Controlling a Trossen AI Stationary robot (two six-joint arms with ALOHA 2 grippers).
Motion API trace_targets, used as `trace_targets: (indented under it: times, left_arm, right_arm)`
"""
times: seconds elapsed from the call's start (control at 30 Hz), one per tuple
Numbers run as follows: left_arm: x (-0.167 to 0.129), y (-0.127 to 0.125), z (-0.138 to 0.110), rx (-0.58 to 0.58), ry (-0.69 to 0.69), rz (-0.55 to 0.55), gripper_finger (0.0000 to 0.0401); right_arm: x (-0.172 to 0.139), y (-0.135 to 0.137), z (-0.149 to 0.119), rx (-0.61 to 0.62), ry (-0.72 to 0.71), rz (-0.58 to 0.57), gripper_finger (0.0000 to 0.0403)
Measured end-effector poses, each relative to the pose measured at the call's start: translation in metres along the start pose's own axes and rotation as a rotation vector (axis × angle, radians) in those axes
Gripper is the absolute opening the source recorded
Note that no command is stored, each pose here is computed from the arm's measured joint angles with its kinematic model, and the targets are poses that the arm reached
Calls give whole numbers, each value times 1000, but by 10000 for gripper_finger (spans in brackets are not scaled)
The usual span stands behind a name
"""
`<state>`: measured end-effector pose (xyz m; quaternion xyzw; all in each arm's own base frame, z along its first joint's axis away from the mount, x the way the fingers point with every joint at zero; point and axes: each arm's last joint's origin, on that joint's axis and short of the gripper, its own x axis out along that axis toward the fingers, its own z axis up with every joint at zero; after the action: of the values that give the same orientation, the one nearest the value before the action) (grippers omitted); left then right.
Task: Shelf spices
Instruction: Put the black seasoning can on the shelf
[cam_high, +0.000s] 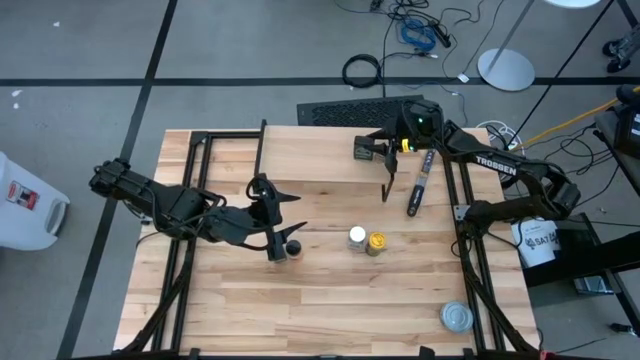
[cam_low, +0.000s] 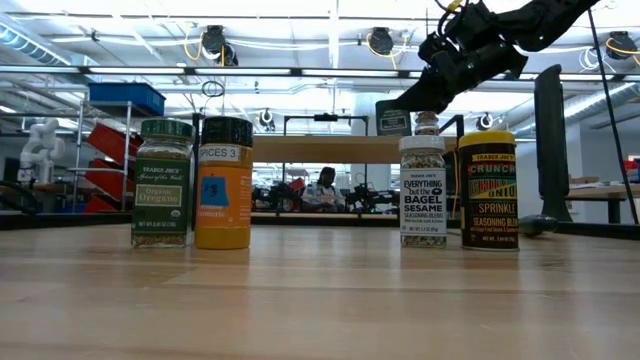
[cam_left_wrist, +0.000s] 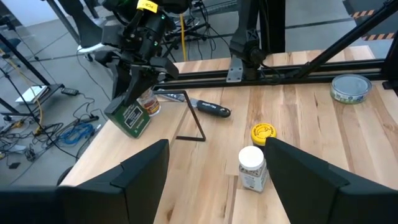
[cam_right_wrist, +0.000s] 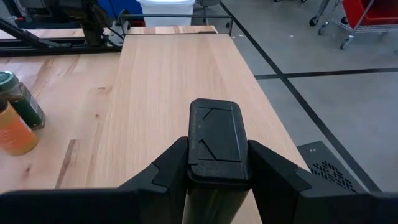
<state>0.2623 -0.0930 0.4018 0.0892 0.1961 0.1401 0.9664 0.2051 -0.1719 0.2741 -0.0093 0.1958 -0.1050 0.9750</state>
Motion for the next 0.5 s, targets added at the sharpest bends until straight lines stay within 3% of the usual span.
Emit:
trace_targets:
  times: [0.27,0.5]
  left_arm:
    - [0,0,0,0,0,0,274]
    - [0,0,0,0,0,0,274]
  right_arm:
    - [-1,-1,0,2,1,-4,137]
    - [-2,-3,-1,11,5,-12,171]
